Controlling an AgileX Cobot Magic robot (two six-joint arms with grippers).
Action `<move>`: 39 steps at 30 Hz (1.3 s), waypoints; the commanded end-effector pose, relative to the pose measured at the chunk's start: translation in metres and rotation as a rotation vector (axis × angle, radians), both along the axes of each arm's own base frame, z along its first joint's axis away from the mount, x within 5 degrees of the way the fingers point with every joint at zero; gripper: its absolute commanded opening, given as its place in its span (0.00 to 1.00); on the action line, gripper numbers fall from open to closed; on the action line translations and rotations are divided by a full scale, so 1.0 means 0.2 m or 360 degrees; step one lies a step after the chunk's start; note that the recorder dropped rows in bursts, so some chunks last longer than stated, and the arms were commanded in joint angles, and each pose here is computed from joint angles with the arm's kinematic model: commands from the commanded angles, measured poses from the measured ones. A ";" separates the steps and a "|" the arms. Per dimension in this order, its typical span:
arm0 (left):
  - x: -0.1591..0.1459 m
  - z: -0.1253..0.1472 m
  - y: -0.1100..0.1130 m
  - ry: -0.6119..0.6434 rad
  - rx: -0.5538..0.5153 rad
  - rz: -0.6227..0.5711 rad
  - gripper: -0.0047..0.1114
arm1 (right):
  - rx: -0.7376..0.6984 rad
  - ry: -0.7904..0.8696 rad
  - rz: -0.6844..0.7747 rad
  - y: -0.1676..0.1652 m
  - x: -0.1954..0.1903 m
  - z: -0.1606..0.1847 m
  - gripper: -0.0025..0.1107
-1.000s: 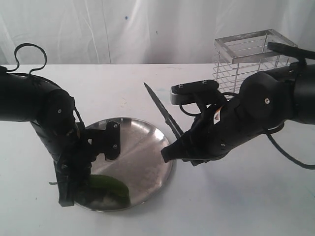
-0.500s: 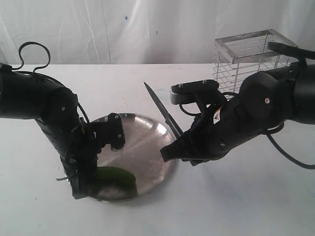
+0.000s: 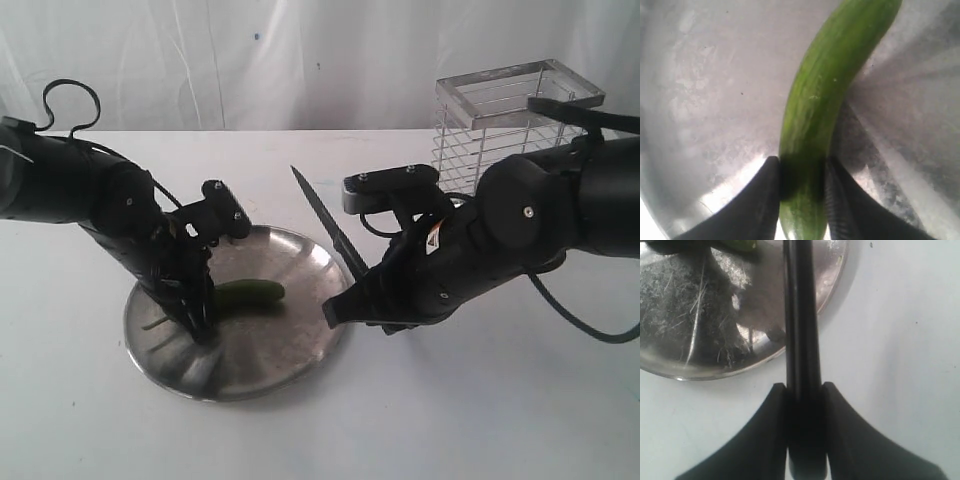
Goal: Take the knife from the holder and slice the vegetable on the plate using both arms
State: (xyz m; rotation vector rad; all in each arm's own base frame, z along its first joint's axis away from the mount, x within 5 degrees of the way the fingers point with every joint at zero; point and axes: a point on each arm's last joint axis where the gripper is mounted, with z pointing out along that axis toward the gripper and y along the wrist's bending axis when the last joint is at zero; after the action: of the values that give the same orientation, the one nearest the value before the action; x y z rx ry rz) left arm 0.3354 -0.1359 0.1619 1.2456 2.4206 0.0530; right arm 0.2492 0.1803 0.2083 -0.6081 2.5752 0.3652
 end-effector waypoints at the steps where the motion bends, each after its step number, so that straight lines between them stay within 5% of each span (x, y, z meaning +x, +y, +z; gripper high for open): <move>1: 0.00 0.00 0.01 0.0048 -0.0007 0.0073 0.05 | -0.0004 -0.0021 -0.0003 -0.01 0.01 0.00 0.02; 10: -0.02 0.05 0.02 0.0068 0.0000 0.0073 0.49 | -0.0024 0.0024 0.0001 -0.01 0.00 0.00 0.02; 14: -0.01 0.20 0.00 -0.0040 -0.0090 0.0098 0.57 | -0.0050 0.0059 0.0017 -0.02 -0.01 -0.01 0.02; 18: 0.00 0.41 -0.01 -0.0198 -0.0248 0.0161 0.49 | -0.0016 0.0084 -0.0008 -0.01 -0.01 -0.01 0.02; 22: 0.02 0.45 -0.02 -0.0277 -0.0308 0.0199 0.05 | 0.0058 0.0233 -0.0058 0.05 0.02 0.00 0.02; 39: 0.06 0.34 0.00 -0.0237 -0.0633 0.0446 0.04 | -0.0120 0.0306 -0.0106 0.32 -0.03 -0.08 0.02</move>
State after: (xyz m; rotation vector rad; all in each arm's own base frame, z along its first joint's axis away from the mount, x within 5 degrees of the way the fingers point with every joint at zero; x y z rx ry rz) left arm 0.3449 -0.1401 0.2359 0.7397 2.3068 -0.2055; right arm 0.2475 0.2358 0.1872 -0.5328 2.8460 0.3242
